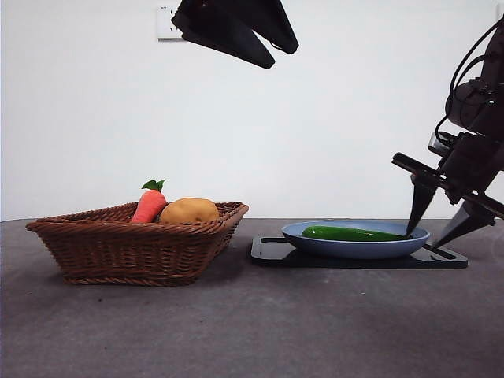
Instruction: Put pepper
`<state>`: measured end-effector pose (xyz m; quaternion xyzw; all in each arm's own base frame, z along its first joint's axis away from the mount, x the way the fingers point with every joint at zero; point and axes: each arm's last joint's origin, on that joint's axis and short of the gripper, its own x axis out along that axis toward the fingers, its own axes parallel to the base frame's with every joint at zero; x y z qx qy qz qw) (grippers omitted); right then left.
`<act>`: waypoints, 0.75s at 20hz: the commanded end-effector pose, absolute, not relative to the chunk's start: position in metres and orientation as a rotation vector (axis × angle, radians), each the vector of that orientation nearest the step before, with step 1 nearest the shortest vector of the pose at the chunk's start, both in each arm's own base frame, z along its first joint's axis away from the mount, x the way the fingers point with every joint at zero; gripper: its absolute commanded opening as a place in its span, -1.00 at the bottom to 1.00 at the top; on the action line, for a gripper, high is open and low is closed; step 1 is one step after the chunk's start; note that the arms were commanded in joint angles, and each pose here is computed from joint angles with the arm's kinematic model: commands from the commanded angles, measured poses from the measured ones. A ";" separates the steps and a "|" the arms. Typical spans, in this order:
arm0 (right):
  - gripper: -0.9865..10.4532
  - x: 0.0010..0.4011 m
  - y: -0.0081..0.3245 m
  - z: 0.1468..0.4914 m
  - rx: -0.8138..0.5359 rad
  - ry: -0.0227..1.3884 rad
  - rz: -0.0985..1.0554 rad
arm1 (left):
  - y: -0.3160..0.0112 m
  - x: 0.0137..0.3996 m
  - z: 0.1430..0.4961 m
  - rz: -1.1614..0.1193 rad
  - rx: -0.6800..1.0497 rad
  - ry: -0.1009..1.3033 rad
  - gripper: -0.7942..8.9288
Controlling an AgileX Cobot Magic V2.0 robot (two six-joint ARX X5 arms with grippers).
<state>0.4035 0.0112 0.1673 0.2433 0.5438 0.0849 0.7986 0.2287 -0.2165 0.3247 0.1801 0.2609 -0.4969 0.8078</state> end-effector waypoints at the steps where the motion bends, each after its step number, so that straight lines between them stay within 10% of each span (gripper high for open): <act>1: -0.37 0.407 0.008 0.172 0.519 1.153 0.185 | -0.220 0.230 0.329 -1.070 0.376 0.546 -0.32; 15: -0.38 0.248 0.041 0.350 0.174 1.065 0.475 | -0.219 0.229 0.327 -1.071 0.381 0.568 -0.34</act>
